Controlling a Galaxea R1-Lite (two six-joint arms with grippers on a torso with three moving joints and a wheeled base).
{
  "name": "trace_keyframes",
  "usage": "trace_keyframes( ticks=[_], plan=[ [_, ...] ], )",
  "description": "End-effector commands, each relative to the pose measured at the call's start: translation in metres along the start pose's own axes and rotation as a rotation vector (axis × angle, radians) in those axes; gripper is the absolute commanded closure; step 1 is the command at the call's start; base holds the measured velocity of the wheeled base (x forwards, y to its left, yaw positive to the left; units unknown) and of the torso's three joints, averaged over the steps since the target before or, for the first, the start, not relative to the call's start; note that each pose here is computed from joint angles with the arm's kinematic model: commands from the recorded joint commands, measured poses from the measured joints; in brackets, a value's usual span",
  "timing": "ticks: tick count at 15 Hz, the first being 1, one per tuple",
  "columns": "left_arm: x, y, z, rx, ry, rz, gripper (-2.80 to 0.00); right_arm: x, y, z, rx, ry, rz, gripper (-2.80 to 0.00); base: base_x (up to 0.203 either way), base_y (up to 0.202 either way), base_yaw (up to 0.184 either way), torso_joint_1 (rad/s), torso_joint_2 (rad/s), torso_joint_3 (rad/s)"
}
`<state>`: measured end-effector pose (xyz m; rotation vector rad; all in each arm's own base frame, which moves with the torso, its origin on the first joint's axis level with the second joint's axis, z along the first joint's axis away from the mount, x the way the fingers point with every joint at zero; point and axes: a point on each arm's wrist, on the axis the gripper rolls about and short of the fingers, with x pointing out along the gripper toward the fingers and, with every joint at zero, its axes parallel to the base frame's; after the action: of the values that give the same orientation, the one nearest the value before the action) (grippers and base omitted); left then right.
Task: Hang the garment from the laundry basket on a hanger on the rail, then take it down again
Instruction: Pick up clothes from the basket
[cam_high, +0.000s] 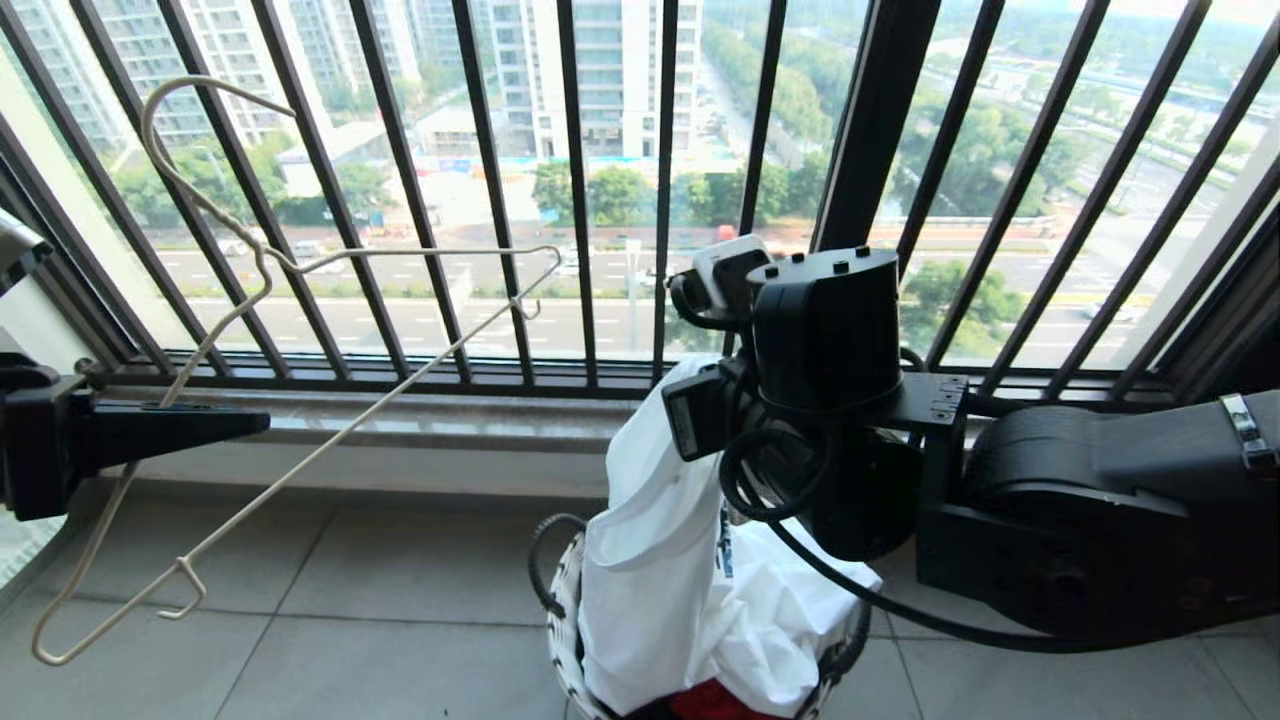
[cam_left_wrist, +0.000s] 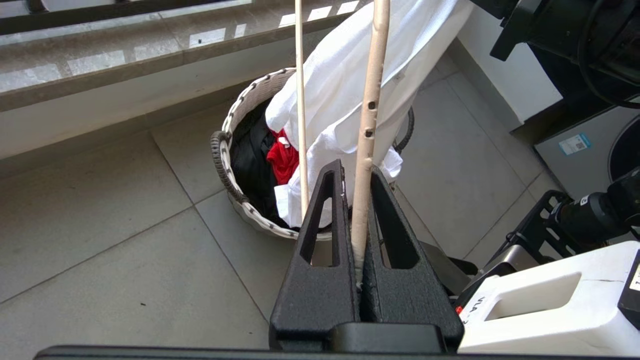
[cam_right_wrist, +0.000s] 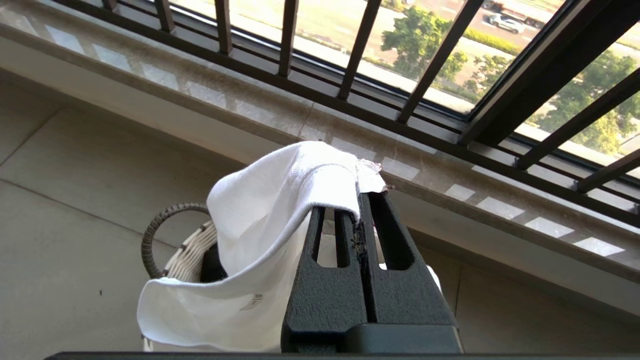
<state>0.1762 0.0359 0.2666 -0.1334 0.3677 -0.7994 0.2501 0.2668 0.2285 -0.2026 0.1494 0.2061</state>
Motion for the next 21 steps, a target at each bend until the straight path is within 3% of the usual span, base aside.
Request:
trace_keyframes(
  ticks=[1,13,17,21],
  plan=[
    [-0.001,-0.003,0.0,0.007,-0.003,-0.007,0.0,0.006,-0.002,-0.001,0.001,0.003,-0.018,0.0,0.0,0.0,0.0,0.007,0.0,0.207],
    [0.001,0.0,-0.001,-0.003,0.002,-0.01,0.0,0.012,-0.008,0.001,0.01,0.0,-0.039,0.0,0.0,0.0,0.0,0.001,0.0,0.204],
    [0.003,0.002,-0.004,-0.006,0.008,-0.012,0.0,0.013,-0.01,0.0,0.01,0.002,-0.041,0.0,0.0,0.0,0.0,0.0,-0.03,0.002],
    [0.006,0.003,-0.016,0.059,0.03,-0.029,0.0,0.02,-0.018,0.003,0.023,-0.003,-0.061,0.0,0.0,0.0,0.0,0.004,0.03,0.056]
  ],
)
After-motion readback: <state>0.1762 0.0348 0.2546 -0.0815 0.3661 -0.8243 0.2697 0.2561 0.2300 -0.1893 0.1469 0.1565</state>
